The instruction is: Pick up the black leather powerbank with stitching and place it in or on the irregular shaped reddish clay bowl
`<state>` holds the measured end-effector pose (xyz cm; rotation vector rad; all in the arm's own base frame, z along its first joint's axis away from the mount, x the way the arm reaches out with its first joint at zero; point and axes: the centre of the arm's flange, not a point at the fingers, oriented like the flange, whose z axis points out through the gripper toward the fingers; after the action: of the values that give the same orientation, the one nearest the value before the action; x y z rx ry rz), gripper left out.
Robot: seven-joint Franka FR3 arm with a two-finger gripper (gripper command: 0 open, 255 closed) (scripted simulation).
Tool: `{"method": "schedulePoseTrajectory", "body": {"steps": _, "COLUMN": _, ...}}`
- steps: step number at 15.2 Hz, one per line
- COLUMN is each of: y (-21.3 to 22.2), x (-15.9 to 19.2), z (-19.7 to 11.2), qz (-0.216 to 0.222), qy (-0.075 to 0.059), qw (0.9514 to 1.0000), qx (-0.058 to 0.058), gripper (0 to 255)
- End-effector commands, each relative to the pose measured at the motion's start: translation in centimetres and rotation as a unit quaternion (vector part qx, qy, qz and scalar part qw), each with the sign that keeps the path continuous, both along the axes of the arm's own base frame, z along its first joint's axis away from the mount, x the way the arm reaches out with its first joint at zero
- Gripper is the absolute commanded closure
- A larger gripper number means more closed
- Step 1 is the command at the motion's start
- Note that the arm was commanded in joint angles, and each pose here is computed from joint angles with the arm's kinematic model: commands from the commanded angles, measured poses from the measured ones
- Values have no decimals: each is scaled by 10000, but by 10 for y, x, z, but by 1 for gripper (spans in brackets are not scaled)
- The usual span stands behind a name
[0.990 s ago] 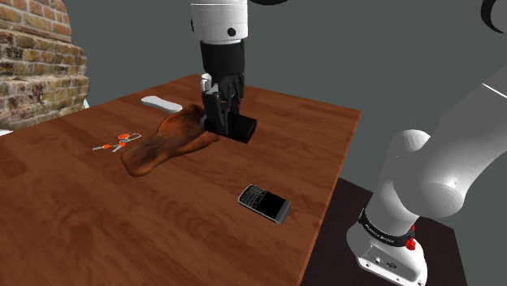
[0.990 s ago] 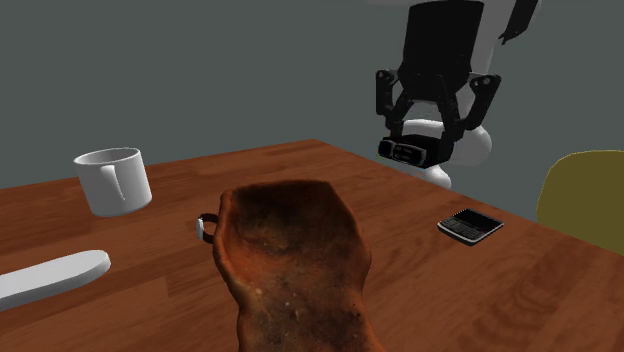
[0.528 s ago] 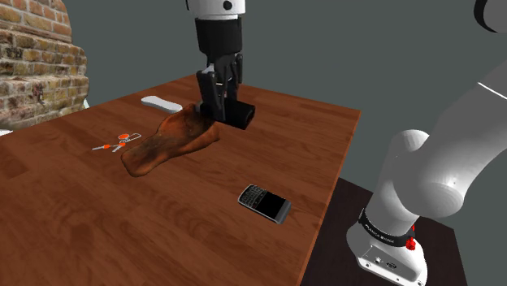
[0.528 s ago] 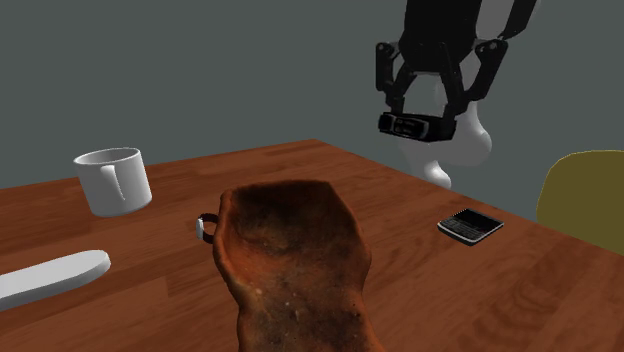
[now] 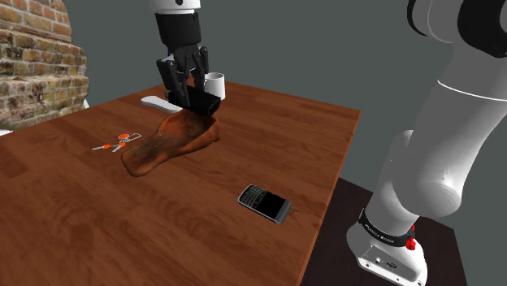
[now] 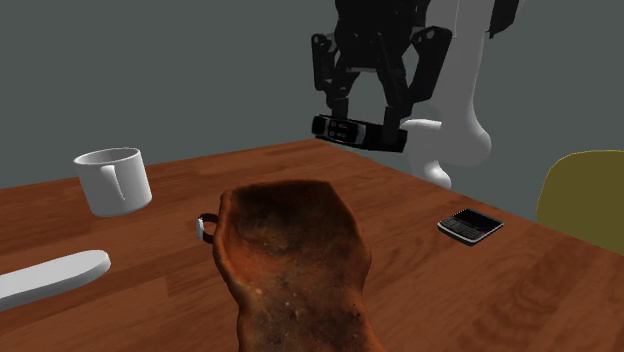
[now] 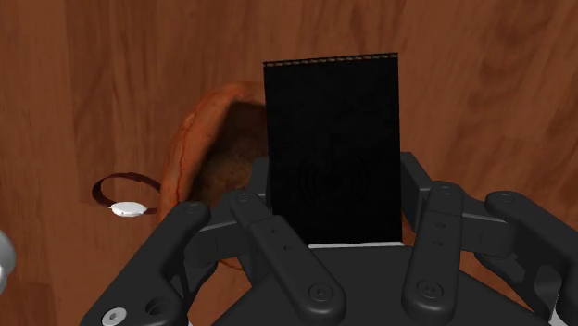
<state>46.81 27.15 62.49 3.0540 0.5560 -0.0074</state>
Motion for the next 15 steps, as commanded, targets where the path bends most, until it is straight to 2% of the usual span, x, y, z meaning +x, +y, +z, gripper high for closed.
{"method": "schedulePoseTrajectory", "body": {"steps": 1, "y": 0, "x": 28, "z": -1, "qz": 0, "qy": -3, "qw": 10000, "qx": 0, "gripper": 255}}
{"method": "schedulePoseTrajectory", "body": {"steps": 6, "y": 7, "x": 95, "z": 0, "qz": 0, "qy": -3, "qw": 10000, "qx": 0, "gripper": 255}}
{"method": "schedulePoseTrajectory", "body": {"steps": 15, "y": 7, "x": 95, "z": -47, "qz": 0, "qy": -3, "qw": 10000, "qx": 0, "gripper": 255}}
